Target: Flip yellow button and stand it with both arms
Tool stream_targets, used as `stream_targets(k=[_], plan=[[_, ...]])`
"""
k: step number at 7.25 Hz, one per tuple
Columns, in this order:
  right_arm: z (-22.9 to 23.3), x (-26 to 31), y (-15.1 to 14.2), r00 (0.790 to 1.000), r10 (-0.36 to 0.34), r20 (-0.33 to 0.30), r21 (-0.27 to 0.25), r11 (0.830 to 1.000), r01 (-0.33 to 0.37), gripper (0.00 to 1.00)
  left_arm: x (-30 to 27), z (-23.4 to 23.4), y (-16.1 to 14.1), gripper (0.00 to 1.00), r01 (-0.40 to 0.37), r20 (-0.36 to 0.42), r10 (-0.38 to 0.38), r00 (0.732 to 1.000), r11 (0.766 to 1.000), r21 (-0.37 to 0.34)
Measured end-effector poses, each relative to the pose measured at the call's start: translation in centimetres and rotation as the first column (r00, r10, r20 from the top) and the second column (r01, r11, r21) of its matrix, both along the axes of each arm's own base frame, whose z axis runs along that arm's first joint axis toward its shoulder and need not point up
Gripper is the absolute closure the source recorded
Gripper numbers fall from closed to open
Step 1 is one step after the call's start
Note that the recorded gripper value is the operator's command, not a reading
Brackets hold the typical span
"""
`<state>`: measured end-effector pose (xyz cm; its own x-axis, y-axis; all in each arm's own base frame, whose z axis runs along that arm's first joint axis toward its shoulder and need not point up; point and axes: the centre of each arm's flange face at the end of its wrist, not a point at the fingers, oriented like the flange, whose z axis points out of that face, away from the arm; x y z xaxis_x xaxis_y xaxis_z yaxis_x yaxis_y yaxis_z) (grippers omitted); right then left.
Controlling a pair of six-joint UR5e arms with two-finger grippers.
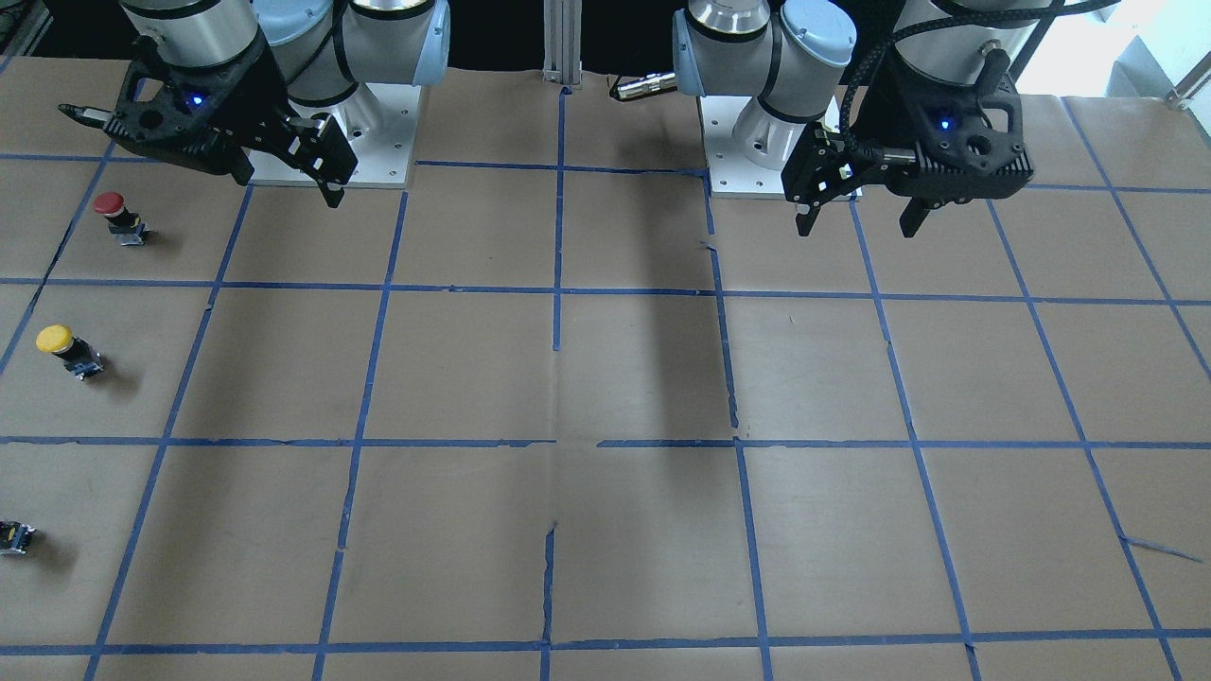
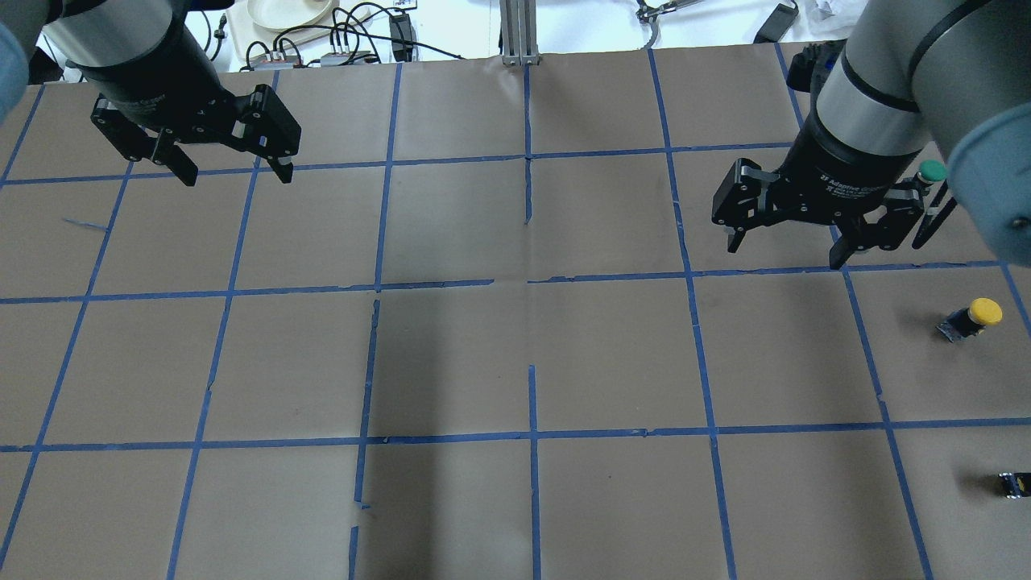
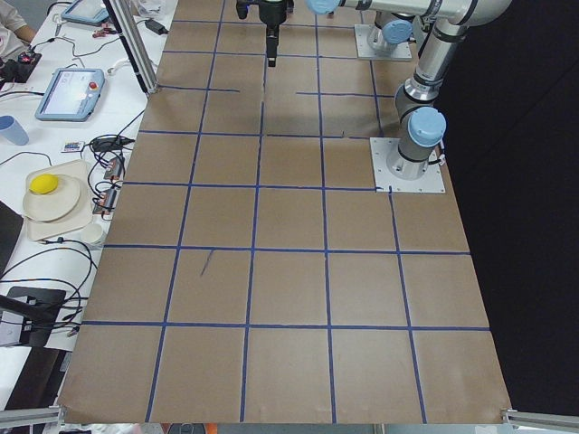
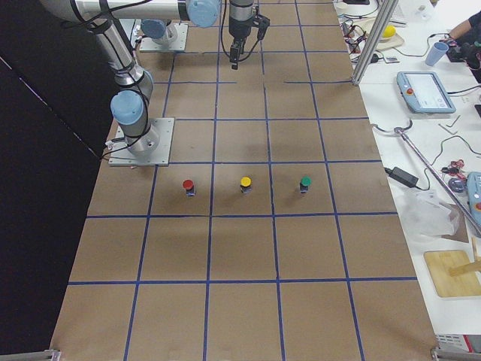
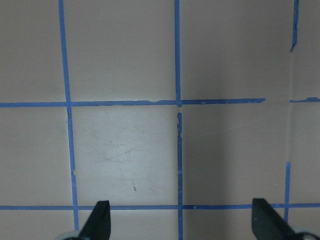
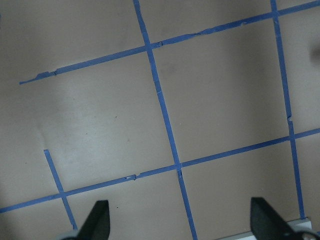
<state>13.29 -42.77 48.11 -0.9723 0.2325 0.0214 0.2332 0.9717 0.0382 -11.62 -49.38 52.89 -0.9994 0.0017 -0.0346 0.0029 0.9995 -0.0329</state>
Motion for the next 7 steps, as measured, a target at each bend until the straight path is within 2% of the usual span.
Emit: stream_targets(k=[3,7], plan=[[0.3,0.0,0.0,1.000,0.001,0.007,-0.006,1.000,-0.001,0.00,0.0,0.2,0.2,0.00,0.005,-0.001,-0.005,1.000,1.000,-0.002],[0.3,-1.4,-0.4,0.999,-0.031,0.007,-0.007,0.999,0.031,0.00,0.0,0.2,0.1,0.00,0.006,-0.001,-0.006,1.000,1.000,-0.002]])
